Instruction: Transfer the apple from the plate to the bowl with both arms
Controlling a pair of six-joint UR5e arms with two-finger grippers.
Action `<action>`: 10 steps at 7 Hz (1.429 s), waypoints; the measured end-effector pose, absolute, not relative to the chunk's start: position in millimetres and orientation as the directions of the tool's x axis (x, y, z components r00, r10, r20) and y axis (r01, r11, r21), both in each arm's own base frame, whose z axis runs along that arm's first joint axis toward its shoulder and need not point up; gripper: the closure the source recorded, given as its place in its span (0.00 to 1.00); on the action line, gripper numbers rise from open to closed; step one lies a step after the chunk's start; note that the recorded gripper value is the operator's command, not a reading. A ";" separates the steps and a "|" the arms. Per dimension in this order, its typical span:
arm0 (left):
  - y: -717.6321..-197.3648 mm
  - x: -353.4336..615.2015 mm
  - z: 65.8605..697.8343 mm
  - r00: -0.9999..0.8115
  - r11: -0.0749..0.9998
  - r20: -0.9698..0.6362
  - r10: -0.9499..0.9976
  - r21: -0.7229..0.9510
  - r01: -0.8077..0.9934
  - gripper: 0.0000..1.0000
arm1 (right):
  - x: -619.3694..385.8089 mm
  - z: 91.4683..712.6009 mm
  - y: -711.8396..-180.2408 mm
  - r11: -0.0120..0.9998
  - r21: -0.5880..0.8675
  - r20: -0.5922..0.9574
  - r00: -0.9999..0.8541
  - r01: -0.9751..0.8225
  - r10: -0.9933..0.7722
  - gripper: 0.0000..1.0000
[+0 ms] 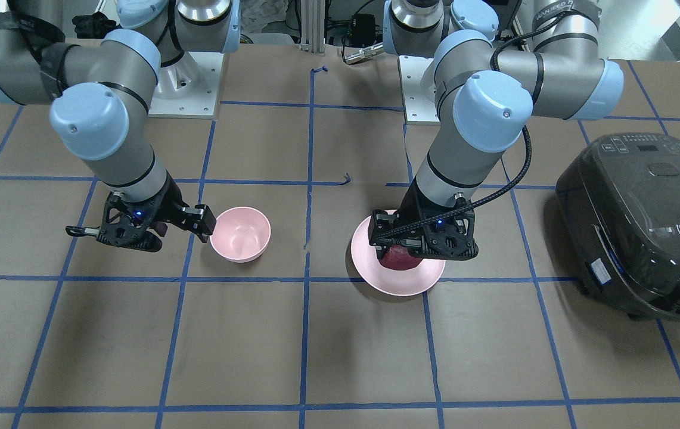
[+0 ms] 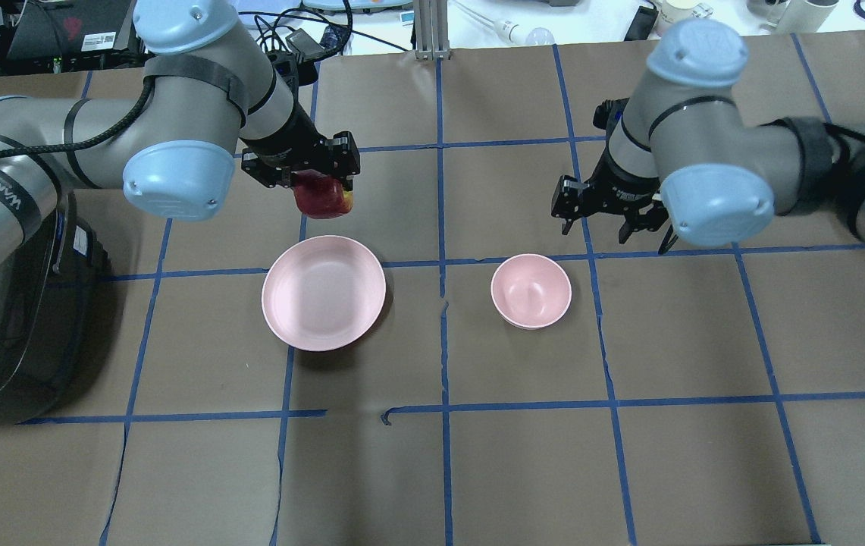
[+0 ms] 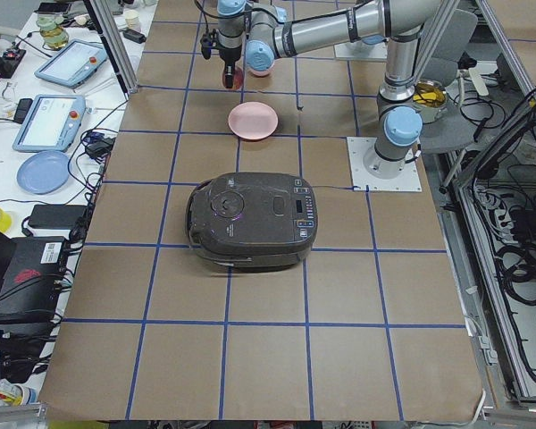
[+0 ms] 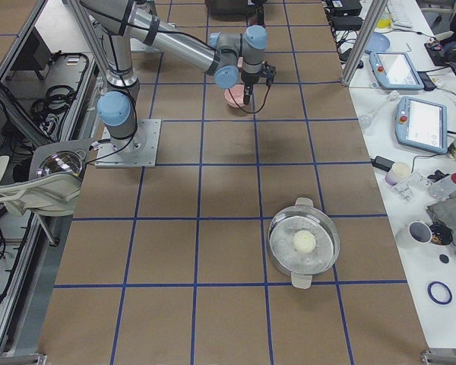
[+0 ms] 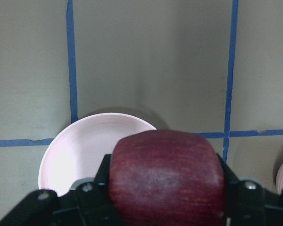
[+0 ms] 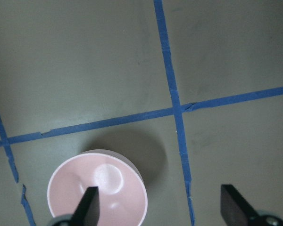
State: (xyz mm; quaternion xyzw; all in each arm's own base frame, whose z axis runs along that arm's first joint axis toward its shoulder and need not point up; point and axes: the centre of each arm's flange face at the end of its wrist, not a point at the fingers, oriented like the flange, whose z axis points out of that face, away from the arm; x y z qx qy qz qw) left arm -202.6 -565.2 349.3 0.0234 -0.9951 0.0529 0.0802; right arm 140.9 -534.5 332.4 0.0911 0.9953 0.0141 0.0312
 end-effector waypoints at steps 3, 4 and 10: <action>-560.6 -270.3 353.4 -0.972 0.987 0.231 -0.054 -0.134 -0.086 1.00 | 135.5 489.0 -519.8 0.984 0.039 0.002 -0.984 0.176 0.176 0.00; -552.1 -301.4 350.8 -0.967 0.986 0.248 -0.054 -0.142 -0.091 1.00 | 135.4 524.3 -498.6 0.984 0.029 0.004 -0.985 0.173 0.173 0.00; -488.8 -429.6 290.6 -0.943 0.991 0.317 -0.099 -0.057 -0.124 1.00 | 134.8 539.8 -491.1 0.990 -0.037 0.004 -0.990 0.137 0.137 0.00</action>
